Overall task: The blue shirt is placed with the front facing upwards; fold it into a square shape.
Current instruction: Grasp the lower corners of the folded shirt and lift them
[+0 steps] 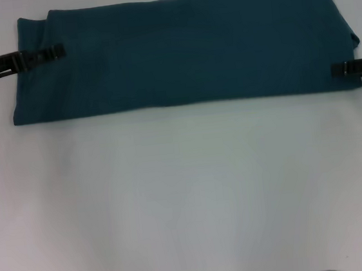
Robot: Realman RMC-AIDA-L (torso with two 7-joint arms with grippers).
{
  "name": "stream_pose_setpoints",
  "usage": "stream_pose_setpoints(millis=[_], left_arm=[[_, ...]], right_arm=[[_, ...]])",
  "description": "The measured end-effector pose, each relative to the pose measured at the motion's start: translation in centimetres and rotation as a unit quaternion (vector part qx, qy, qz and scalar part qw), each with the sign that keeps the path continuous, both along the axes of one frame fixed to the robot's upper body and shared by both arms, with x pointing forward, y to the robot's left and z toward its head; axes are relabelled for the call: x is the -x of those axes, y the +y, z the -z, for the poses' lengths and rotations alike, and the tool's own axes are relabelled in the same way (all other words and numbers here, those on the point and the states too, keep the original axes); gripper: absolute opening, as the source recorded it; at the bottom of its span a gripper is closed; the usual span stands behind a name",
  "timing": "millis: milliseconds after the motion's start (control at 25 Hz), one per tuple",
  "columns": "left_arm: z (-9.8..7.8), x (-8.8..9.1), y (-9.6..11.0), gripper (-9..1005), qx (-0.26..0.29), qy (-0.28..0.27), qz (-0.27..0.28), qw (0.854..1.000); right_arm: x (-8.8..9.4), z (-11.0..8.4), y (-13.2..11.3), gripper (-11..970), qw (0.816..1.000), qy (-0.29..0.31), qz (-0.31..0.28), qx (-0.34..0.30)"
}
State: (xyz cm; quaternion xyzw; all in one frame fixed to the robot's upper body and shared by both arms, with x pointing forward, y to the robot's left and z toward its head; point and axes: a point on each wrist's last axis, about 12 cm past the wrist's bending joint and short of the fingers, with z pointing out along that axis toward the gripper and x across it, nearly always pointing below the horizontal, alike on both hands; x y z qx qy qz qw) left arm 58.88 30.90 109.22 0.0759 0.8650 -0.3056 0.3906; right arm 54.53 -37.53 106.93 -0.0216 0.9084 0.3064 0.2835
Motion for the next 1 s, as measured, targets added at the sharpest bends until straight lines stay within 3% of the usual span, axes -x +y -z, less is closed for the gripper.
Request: stream_pose_setpoints(millis=[200, 440, 760, 960, 1000], left_arm=[[0.08, 0.09, 0.06, 957, 0.0, 0.001, -0.001, 1.0], [0.17, 0.17, 0.1, 956, 0.001, 0.002, -0.002, 1.0], [0.28, 0.28, 0.11, 956, 0.0, 0.003, -0.002, 1.0], [0.33, 0.31, 0.02, 955, 0.001, 0.003, -0.001, 1.0], [0.34, 0.32, 0.02, 955, 0.001, 0.003, -0.001, 1.0]], right_arm=[[0.05, 0.06, 0.13, 719, 1.0, 0.001, -0.002, -0.002], [0.15, 0.17, 0.17, 483, 1.0, 0.001, -0.002, -0.002], [0.41, 0.36, -0.14, 277, 1.0, 0.004, 0.004, 0.0], [0.45, 0.32, -0.35, 39, 1.0, 0.004, 0.006, 0.001], [0.44, 0.31, -0.37, 33, 1.0, 0.004, 0.006, 0.001]])
